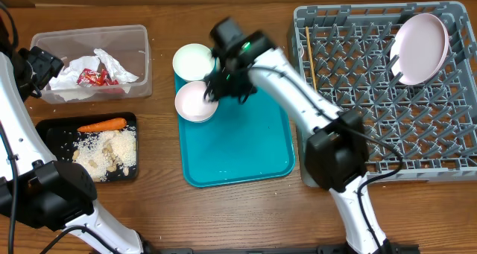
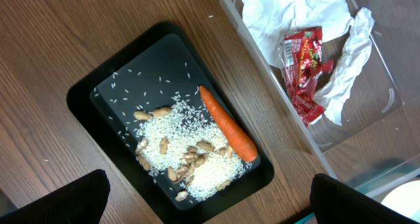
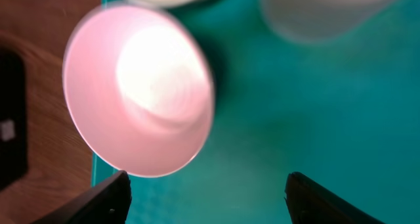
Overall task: Sort waste into correct bins and load items into the dishwasher rack
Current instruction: 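Reach the right gripper to the pink bowl and grasp its rim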
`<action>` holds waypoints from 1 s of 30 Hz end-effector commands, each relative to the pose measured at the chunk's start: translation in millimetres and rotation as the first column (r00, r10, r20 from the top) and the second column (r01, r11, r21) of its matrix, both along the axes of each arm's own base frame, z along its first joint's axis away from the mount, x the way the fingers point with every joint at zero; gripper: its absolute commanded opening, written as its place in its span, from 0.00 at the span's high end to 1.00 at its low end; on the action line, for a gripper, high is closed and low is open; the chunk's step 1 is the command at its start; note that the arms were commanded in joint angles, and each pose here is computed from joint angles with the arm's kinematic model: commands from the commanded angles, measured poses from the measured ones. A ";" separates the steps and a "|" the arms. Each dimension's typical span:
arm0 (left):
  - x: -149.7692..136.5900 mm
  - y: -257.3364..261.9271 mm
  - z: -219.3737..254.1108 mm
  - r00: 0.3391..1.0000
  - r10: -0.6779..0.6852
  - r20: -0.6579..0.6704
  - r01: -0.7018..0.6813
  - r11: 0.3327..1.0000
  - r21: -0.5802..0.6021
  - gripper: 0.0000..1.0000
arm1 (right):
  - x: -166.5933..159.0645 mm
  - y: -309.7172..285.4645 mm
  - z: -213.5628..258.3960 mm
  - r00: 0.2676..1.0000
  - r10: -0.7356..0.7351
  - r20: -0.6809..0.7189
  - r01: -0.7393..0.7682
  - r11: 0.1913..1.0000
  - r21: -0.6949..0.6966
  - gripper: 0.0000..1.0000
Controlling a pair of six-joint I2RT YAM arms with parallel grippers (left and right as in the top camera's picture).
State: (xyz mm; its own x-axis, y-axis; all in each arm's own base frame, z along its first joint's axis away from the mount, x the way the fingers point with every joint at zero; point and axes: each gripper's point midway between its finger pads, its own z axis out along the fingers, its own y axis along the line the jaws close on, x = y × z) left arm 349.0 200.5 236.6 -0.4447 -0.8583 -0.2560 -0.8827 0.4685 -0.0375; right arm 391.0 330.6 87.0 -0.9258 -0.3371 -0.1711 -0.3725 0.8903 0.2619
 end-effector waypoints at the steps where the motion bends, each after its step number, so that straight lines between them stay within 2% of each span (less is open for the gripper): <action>1: -0.9 2.5 -1.2 1.000 -0.004 -0.012 0.004 1.000 0.014 0.00 | -30.1 27.2 -4.8 0.979 0.190 0.075 -0.185 0.980 -0.069 0.23; 5: -0.9 2.5 -1.2 1.000 -0.004 -0.012 0.004 1.000 0.014 0.00 | -45.2 40.9 -14.5 0.965 0.233 0.120 -0.215 0.965 -0.148 0.29; 9: -0.9 2.5 -1.2 1.000 -0.004 -0.012 0.004 1.000 0.014 0.00 | -45.3 38.8 -19.7 0.980 0.136 0.145 -0.107 0.976 -0.192 0.33; 18: -0.9 2.5 -1.2 1.000 -0.004 -0.012 0.004 1.000 0.014 0.00 | -24.6 44.2 -16.2 0.974 0.104 0.201 -0.077 0.987 -0.138 0.37; 25: -0.9 2.5 -1.3 1.000 -0.004 -0.013 0.004 1.000 0.013 0.00 | -26.8 44.4 -5.0 0.973 0.106 0.205 -0.079 0.988 -0.134 0.37; 30: -0.9 2.5 -1.2 1.000 -0.004 -0.012 0.004 1.000 0.014 0.00 | -16.4 55.4 9.8 0.965 0.075 0.253 -0.056 0.995 -0.082 0.37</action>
State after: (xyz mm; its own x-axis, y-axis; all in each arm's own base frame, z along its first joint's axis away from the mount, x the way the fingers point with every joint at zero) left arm 349.0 200.5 236.6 -0.4447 -0.8583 -0.2560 -0.8827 0.4685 -0.0375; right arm 362.4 370.9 56.5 -0.8493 -0.4584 -0.2617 -0.4860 0.8726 0.0487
